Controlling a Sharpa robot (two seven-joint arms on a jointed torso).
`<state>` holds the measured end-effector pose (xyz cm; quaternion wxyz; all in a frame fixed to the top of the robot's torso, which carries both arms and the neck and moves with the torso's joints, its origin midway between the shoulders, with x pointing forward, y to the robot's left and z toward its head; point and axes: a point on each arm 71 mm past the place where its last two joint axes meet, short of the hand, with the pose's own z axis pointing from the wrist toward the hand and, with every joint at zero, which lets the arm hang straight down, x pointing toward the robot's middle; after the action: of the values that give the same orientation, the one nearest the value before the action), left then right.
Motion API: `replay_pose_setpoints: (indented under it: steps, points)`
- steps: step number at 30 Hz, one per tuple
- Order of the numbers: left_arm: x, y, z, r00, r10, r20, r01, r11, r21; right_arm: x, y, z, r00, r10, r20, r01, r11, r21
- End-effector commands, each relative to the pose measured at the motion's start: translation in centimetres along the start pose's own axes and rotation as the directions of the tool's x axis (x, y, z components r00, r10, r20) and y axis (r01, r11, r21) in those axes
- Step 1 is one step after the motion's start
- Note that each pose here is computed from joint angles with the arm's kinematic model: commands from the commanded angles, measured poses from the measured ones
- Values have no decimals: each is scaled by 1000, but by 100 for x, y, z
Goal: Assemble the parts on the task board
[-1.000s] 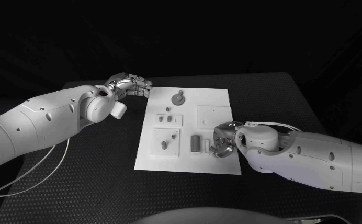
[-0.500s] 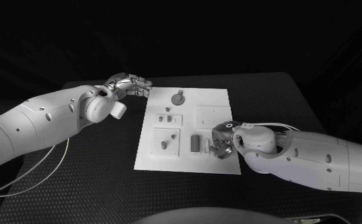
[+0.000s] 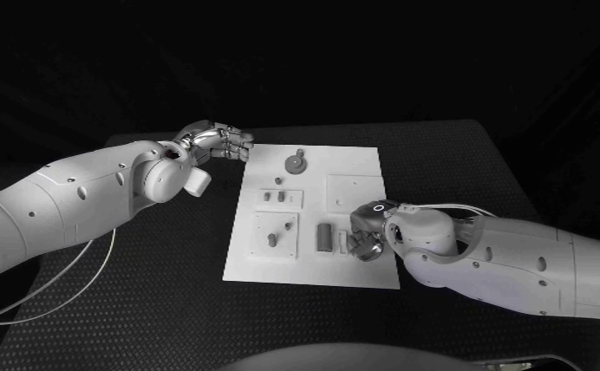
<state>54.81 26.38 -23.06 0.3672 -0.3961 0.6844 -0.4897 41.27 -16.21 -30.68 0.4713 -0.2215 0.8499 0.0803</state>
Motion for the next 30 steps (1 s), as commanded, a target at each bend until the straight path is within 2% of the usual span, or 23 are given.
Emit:
replay_pose_setpoints:
  steps: [1,7,13,16,22,30]
  points:
    - [28,-14,8,1000,-8,-19,8,1000,6,260,-24,21,994,-16,-110,17,1000,14]
    - [25,-13,7,1000,-8,-18,8,1000,6,323,-66,25,981,66,-181,-65,998,10]
    - [21,-11,4,1000,-8,-17,8,1000,4,343,-105,23,977,81,-195,-79,997,20]
    - [22,-10,3,1000,-8,-17,8,1000,3,359,-145,13,971,132,-201,-127,991,40]
    - [20,-8,0,1000,-8,-17,8,1000,2,361,-234,-18,950,268,-158,-256,962,90]
    - [21,-7,0,1000,-8,-17,8,1000,1,300,-330,-63,886,458,-68,-448,886,124]
